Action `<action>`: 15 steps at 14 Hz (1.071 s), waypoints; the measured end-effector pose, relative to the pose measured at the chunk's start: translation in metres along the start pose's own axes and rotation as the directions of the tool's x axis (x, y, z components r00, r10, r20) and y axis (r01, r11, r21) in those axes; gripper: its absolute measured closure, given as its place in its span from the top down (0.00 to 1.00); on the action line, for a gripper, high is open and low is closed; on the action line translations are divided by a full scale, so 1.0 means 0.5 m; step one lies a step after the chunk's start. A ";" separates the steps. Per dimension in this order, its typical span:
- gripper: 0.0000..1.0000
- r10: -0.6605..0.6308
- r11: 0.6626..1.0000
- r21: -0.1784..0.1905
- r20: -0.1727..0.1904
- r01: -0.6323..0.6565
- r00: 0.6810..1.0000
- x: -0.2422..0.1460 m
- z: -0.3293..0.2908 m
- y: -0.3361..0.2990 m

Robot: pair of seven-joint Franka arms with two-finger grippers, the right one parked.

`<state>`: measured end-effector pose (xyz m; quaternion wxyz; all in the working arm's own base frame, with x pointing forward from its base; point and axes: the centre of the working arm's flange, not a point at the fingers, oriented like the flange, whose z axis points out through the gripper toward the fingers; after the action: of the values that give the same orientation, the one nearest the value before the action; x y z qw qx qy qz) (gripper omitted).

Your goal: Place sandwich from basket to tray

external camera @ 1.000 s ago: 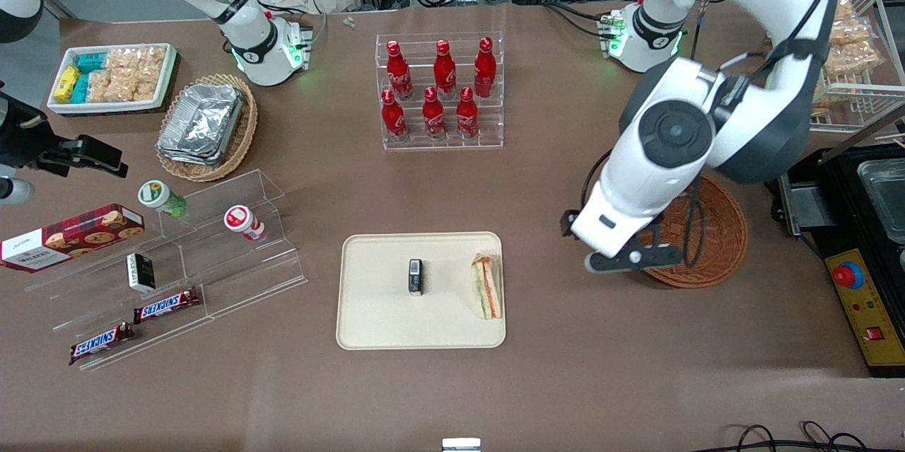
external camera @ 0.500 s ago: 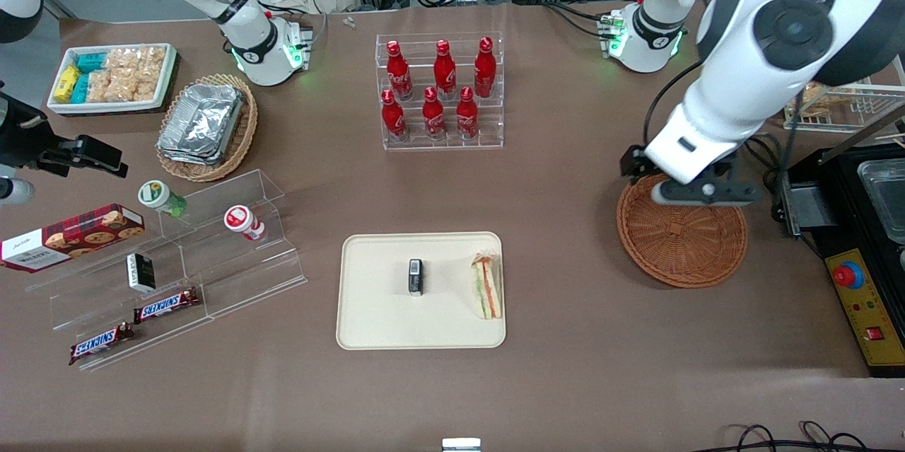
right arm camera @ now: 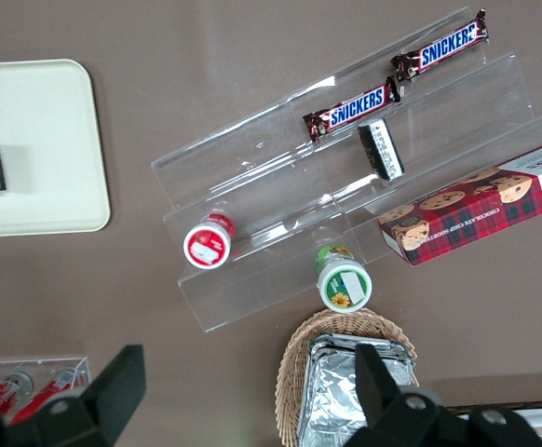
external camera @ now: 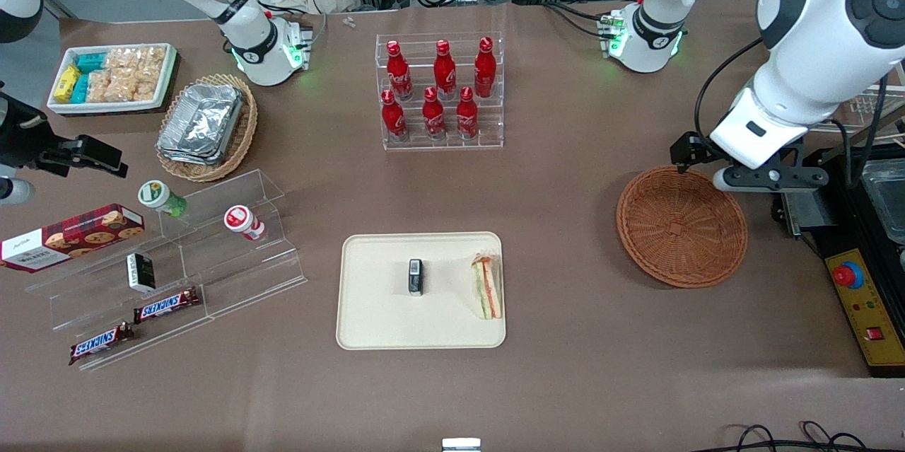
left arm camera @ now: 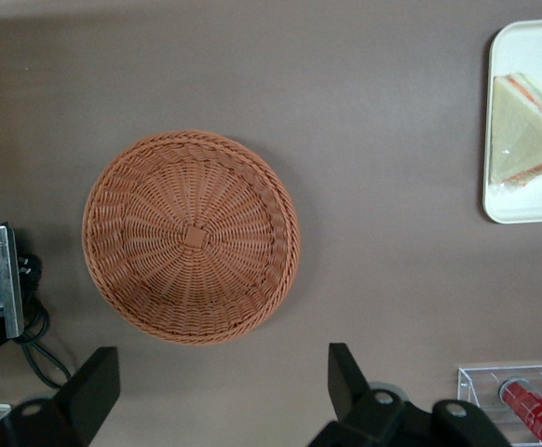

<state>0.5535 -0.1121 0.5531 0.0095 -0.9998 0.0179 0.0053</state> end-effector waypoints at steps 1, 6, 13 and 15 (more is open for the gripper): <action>0.99 -0.018 1.000 -0.005 -0.002 0.018 1.000 0.011 -0.001 -0.024; 0.99 -0.026 1.000 -0.014 0.019 0.027 0.999 0.027 0.000 -0.104; 0.99 -0.032 0.999 -0.007 0.031 0.032 0.999 0.028 -0.002 -0.146; 0.99 -0.017 1.000 -0.004 0.033 0.017 0.999 0.028 -0.001 -0.127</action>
<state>0.5697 -0.0491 0.5547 0.0076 -0.9997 0.0091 0.0215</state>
